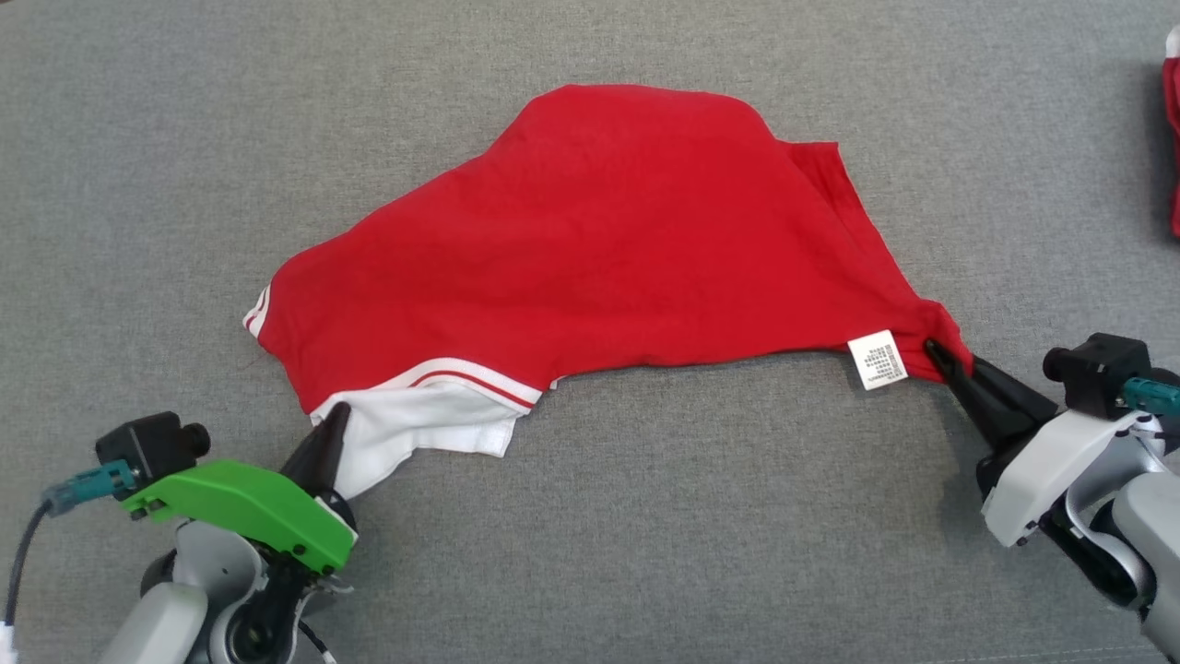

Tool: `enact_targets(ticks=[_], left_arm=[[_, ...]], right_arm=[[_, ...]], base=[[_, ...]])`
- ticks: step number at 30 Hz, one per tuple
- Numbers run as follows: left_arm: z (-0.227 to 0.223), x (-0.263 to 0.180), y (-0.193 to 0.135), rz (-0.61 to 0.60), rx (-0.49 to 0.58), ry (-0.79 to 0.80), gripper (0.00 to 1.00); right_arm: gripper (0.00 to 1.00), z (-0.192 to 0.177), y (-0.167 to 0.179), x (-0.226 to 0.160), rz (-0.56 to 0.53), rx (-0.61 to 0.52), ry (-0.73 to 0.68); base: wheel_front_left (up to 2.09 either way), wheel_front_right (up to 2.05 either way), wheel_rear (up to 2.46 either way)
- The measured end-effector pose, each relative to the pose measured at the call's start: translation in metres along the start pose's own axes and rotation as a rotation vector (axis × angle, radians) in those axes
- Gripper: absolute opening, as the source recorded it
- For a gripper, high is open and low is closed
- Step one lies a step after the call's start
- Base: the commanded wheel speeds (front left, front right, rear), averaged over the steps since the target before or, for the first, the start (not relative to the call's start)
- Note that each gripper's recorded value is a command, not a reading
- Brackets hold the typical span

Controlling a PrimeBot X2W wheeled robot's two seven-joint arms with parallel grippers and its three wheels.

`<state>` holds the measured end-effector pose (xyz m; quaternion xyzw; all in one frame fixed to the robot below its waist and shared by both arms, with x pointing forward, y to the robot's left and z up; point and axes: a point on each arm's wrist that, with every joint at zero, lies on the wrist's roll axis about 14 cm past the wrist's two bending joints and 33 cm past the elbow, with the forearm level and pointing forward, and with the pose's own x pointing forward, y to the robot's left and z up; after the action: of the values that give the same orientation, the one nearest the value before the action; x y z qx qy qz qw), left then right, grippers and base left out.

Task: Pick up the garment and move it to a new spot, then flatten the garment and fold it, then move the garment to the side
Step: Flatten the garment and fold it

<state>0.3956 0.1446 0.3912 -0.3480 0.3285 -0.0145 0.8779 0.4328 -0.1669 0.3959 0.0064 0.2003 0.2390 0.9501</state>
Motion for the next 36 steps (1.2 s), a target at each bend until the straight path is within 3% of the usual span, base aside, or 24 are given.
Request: enact_targets(ticks=[5, 8, 11, 14, 16, 18, 19, 20, 24, 30, 31, 32, 36], left_arm=[[0.037, -0.003, 0.002, -0.006, 0.022, -0.083, 0.00], [0.052, -0.005, -0.003, -0.025, 0.042, -0.102, 0.00], [0.048, -0.007, -0.005, -0.032, 0.049, -0.082, 0.00], [0.038, -0.010, 0.000, -0.020, 0.030, -0.054, 0.00], [0.025, -0.011, 0.006, -0.005, 0.014, -0.025, 0.00], [0.012, -0.012, 0.010, 0.005, -0.004, 0.002, 0.00], [0.008, -0.012, 0.011, 0.007, -0.010, 0.011, 0.00], [0.006, -0.012, 0.012, 0.009, -0.015, 0.014, 0.00], [0.001, -0.011, 0.014, 0.012, -0.019, 0.015, 0.00], [0.010, -0.015, 0.013, 0.015, 0.066, -0.068, 0.00], [0.011, -0.017, 0.013, 0.019, 0.077, -0.085, 0.38], [0.012, -0.018, 0.012, 0.022, 0.090, -0.095, 1.00], [0.007, -0.026, 0.011, 0.036, 0.136, -0.116, 1.00]], right_arm=[[0.00, 0.043, -0.009, -0.001, 0.037, -0.168, -0.102], [0.00, 0.065, -0.006, 0.001, 0.095, -0.387, -0.140], [0.05, 0.054, 0.002, -0.001, 0.160, -0.536, -0.096], [0.09, 0.039, 0.012, -0.003, 0.204, -0.575, -0.066], [0.20, 0.022, 0.011, -0.007, 0.206, -0.565, -0.025], [0.51, 0.002, 0.011, -0.012, 0.204, -0.539, 0.022], [0.84, -0.005, 0.012, -0.014, 0.202, -0.524, 0.034], [1.00, -0.011, 0.012, -0.016, 0.196, -0.510, 0.046], [1.00, -0.013, 0.004, -0.021, 0.146, -0.481, 0.046], [1.00, 0.018, -0.027, -0.031, -0.018, -0.396, -0.050], [1.00, 0.027, -0.028, -0.033, -0.035, -0.394, -0.079], [1.00, 0.035, -0.029, -0.035, -0.050, -0.386, -0.107], [1.00, 0.055, -0.032, -0.048, -0.108, -0.355, -0.187]], base=[[0.00, 0.00, 0.00], [0.00, 0.00, 0.00], [0.00, 0.00, 0.00], [0.00, 0.00, 0.00], [0.00, 0.00, 0.00], [0.00, 0.00, 0.00], [0.00, 0.00, 0.00], [0.00, 0.00, 0.00], [0.00, 0.00, 0.00], [0.00, 0.00, 0.00], [0.00, 0.00, 0.00], [0.00, 0.00, 0.00], [0.00, 0.00, 0.00]])
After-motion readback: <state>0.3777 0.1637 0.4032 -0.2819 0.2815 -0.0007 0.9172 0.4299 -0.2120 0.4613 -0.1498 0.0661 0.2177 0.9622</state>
